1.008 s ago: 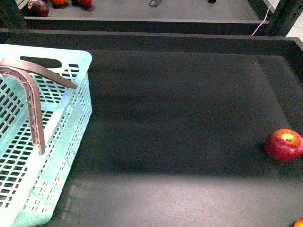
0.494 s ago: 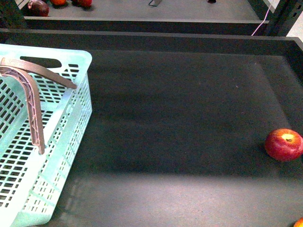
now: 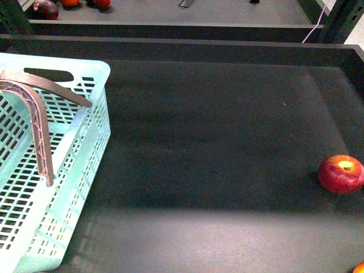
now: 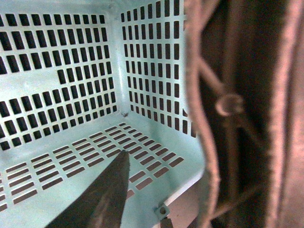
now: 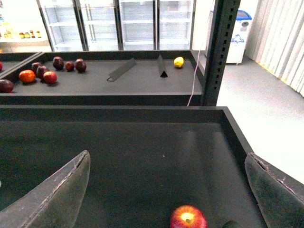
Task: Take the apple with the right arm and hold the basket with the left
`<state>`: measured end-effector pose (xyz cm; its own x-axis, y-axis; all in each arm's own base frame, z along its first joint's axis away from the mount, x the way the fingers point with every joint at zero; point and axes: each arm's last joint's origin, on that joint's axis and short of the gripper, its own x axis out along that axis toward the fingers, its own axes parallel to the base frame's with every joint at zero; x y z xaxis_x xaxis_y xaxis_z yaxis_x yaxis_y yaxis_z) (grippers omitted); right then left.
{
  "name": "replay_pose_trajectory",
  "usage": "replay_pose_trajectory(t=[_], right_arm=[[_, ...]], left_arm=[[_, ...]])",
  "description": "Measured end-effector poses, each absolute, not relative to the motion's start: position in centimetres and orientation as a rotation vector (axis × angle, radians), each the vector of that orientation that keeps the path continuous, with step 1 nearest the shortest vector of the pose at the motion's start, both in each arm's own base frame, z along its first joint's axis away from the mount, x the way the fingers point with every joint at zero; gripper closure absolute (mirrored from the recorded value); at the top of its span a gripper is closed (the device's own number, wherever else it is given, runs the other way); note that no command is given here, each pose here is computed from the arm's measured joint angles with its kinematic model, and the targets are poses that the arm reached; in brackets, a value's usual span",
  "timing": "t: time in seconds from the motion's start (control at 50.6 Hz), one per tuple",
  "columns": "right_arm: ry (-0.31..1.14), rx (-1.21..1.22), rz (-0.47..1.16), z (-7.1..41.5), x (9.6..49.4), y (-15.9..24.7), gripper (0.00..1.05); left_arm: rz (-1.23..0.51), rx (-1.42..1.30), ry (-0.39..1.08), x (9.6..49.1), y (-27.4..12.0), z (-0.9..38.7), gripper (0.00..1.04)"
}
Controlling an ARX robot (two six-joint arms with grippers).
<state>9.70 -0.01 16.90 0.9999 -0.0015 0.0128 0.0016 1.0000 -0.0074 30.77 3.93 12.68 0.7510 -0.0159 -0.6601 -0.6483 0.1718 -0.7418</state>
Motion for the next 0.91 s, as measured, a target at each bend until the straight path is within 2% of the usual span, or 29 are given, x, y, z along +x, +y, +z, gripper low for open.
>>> replay_pose_trajectory(t=[0.138, 0.217, 0.237, 0.455, 0.633, 0.909], right_arm=[[-0.013, -0.007, -0.002, 16.9, 9.7, 0.0, 0.09], [-0.013, -0.007, -0.002, 16.9, 9.7, 0.0, 0.09], [-0.013, -0.007, -0.002, 16.9, 9.7, 0.0, 0.09], [-0.013, -0.007, -0.002, 16.9, 9.7, 0.0, 0.09], [-0.013, -0.007, -0.002, 16.9, 9.7, 0.0, 0.09], [-0.013, -0.007, -0.002, 16.9, 9.7, 0.0, 0.09]], left_arm=[[0.484, -1.344, 0.597, 31.0, 4.0, 13.0, 0.73], [0.479, -1.345, 0.586, 31.1, 3.8, 13.4, 0.88], [0.476, -1.345, 0.588, 31.0, 3.6, 13.5, 0.89], [0.419, -1.304, 0.617, 30.1, 1.7, 14.9, 0.89], [0.273, -1.249, 0.602, 28.7, -1.4, 18.6, 0.89], [0.096, -1.154, 0.637, 28.1, -6.4, 21.9, 0.89]])
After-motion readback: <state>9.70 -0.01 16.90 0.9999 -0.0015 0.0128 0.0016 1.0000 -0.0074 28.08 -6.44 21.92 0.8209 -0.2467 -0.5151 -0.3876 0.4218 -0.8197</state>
